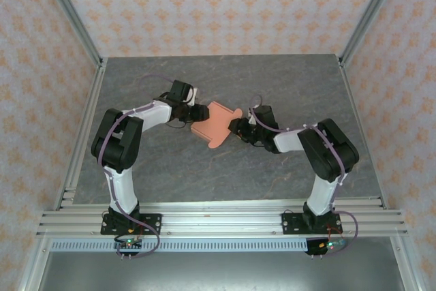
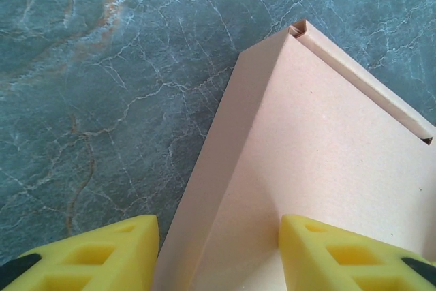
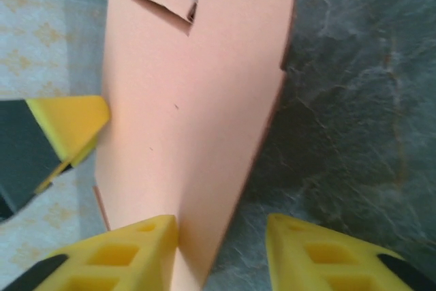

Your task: Fold the paper box

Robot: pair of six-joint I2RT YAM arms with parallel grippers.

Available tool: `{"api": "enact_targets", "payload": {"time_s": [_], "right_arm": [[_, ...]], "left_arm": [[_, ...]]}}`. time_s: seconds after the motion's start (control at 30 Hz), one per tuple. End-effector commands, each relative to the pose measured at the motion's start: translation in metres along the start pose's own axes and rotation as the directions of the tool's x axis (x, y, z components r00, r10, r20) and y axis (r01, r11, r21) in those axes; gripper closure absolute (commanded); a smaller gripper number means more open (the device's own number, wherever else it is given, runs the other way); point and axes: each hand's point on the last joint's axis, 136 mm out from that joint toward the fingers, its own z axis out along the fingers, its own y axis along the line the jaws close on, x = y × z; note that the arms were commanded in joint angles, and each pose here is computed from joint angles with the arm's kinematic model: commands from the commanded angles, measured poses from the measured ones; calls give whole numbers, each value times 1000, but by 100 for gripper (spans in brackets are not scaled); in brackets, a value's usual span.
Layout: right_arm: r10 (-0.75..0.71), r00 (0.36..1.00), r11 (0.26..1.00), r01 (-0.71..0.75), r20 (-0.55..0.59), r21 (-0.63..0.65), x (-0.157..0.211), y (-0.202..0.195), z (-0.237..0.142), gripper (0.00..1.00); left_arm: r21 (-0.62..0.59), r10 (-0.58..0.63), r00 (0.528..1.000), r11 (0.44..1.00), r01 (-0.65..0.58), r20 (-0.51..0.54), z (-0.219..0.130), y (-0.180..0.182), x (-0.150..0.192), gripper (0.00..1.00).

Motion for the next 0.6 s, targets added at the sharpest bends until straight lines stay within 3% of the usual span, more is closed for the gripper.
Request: {"api": "enact_targets", "payload": {"time_s": [0.0,0.23,0.57], "right_arm": [[12,999,996,-9,35,-91,-8,14,3,67],[50,997,982,-38,62,-184,-19,26,-4,82],[49,995,967,-26,85,-253,-24,49,-26,89]], "left_arm": [[-50,-49,993,998,43,-111,4,15,38,51],[31,-110,981,993,117,-162,5,6,54,57],[178,-209,954,952,248,-214,3,-15,73,67]]}}
